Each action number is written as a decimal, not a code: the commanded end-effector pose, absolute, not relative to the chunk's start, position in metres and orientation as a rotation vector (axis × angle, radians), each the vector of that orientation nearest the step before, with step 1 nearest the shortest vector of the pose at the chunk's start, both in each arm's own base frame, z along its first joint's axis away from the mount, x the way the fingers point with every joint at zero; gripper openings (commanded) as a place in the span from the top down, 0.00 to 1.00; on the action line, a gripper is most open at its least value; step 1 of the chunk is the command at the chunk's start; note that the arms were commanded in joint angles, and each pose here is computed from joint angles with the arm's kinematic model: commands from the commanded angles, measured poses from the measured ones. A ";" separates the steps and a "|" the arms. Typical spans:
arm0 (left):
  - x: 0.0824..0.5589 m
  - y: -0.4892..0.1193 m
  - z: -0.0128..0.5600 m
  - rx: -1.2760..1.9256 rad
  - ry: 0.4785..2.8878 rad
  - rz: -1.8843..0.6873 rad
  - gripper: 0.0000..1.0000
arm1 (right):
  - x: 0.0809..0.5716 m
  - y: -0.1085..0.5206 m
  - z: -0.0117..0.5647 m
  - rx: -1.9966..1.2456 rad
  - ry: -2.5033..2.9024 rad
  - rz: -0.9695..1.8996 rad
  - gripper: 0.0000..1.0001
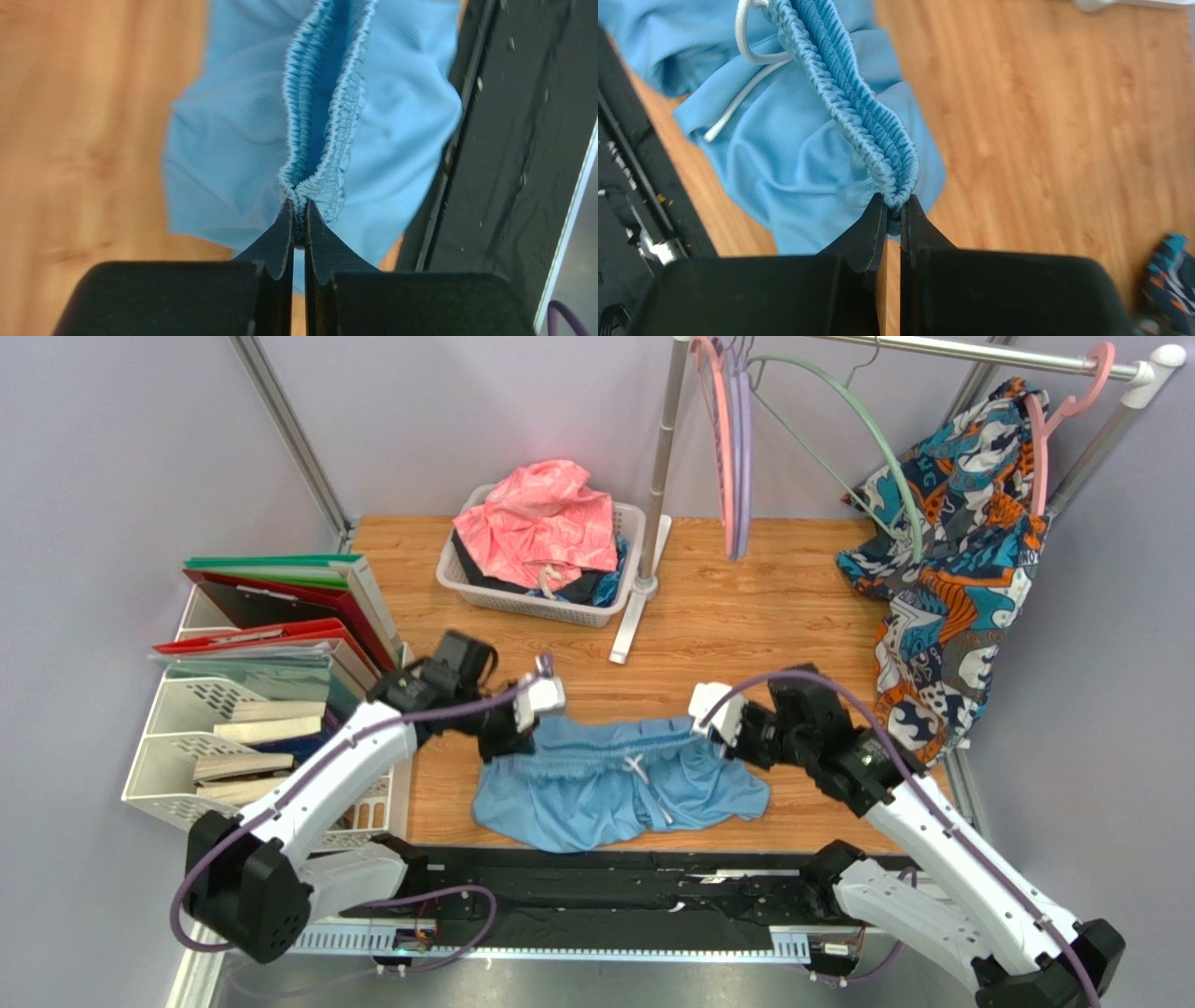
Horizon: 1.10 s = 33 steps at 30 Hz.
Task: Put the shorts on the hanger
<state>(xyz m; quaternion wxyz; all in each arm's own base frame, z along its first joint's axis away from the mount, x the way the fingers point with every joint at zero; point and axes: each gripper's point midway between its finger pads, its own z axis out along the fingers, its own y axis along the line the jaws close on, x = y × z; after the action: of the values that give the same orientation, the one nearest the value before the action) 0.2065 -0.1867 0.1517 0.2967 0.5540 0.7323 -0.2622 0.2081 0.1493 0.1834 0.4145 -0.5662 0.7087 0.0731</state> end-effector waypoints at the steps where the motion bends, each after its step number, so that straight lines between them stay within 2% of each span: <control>1: 0.200 -0.183 0.110 1.647 1.818 -0.496 1.00 | 0.197 0.155 0.140 -1.546 1.677 0.190 0.99; 3: 0.200 -0.182 0.093 1.663 1.862 -0.480 1.00 | 0.191 0.153 0.111 -1.616 1.683 0.164 0.95; 4: 0.202 -0.179 0.084 1.670 1.909 -0.465 0.97 | 0.190 0.152 0.106 -1.636 1.686 0.161 0.91; 5: 0.203 -0.179 0.082 1.666 1.933 -0.460 0.93 | 0.189 0.151 0.098 -1.658 1.704 0.161 0.86; 6: 0.204 -0.178 0.079 1.672 1.947 -0.454 0.86 | 0.188 0.150 0.096 -1.668 1.719 0.158 0.75; 7: 0.203 -0.175 0.076 1.686 1.964 -0.451 0.70 | 0.187 0.149 0.097 -1.669 1.734 0.158 0.41; 8: 0.201 -0.175 0.078 1.689 1.966 -0.456 0.65 | 0.186 0.147 0.098 -1.661 1.751 0.160 0.22; 9: 0.198 -0.174 0.082 1.696 1.962 -0.465 0.55 | 0.184 0.144 0.109 -1.650 1.768 0.155 0.10; 10: 0.190 -0.173 0.091 1.698 1.951 -0.490 0.49 | 0.182 0.143 0.119 -1.614 1.787 0.166 0.08; 11: 0.190 -0.175 0.105 1.675 1.930 -0.496 0.47 | 0.179 0.142 0.130 -1.591 1.783 0.173 0.07; 13: 0.176 -0.175 0.134 1.636 1.887 -0.539 0.03 | 0.172 0.141 0.177 -1.517 1.730 0.192 0.01; 14: 0.177 -0.179 0.157 1.606 1.842 -0.543 0.01 | 0.168 0.141 0.195 -1.468 1.722 0.218 0.00; 18: 0.170 -0.187 0.232 1.454 1.739 -0.591 0.01 | 0.143 0.129 0.286 -1.335 1.626 0.264 0.00; 22: 0.178 -0.193 0.294 1.283 1.714 -0.609 0.01 | 0.145 0.117 0.335 -1.173 1.676 0.247 0.00; 26: 0.178 -0.199 0.316 1.287 1.646 -0.630 0.01 | 0.172 0.098 0.365 -0.924 1.773 0.125 0.00; 30: 0.180 -0.204 0.333 1.249 1.630 -0.660 0.01 | 0.175 0.096 0.394 -0.897 1.742 0.127 0.00; 33: 0.175 -0.214 0.343 1.238 1.594 -0.739 0.01 | 0.199 0.088 0.422 -0.750 1.774 0.074 0.01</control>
<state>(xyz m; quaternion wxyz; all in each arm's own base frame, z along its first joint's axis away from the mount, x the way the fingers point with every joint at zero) 0.1849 -0.2024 0.3222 0.4703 0.5215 0.6658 -0.2521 0.1808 0.1034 0.3876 0.5490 -0.4019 0.7308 0.0546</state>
